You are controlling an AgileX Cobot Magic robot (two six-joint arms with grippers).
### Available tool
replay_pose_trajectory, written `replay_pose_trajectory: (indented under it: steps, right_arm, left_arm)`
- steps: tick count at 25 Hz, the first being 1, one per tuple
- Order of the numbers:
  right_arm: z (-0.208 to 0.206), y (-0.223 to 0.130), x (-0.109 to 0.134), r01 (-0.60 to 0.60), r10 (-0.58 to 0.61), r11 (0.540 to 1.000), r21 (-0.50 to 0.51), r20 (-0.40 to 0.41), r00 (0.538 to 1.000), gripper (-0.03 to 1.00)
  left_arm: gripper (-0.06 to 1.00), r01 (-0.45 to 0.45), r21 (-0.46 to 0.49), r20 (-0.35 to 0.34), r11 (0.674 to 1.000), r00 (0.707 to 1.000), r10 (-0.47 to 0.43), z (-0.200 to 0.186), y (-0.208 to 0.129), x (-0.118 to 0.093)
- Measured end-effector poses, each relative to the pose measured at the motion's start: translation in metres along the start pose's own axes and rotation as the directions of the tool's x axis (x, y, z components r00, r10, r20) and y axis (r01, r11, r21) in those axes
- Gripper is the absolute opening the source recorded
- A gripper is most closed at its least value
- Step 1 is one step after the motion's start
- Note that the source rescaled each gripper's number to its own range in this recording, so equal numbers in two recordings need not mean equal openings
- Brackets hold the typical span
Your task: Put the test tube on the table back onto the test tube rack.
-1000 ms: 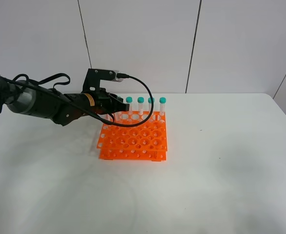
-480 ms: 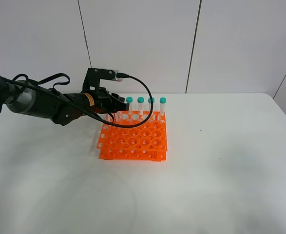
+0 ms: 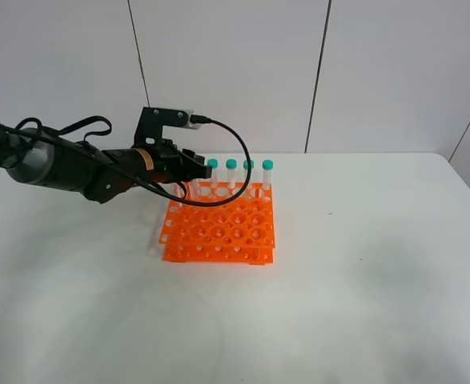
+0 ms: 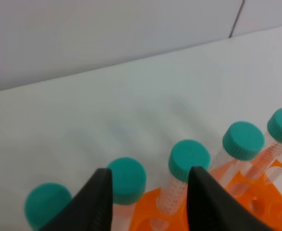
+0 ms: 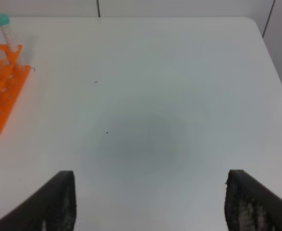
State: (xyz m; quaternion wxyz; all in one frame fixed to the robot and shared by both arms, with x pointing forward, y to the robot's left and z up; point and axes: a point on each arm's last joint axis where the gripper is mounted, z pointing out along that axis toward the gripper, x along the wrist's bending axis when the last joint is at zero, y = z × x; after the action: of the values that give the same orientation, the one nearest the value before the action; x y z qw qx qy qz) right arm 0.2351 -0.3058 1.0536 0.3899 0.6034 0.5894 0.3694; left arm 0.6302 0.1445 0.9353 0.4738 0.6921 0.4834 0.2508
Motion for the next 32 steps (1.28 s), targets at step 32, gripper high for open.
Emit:
replay_pose_trajectory:
  steps: [32]
  right_arm:
    - [0.000, 0.000, 0.000, 0.000, 0.000, 1.000, 0.000, 0.000, 1.000, 0.85]
  left_arm:
    - [0.21, 0.101, 0.144, -0.290, 0.985, 0.955, -0.055, -0.185, 0.042, 0.080]
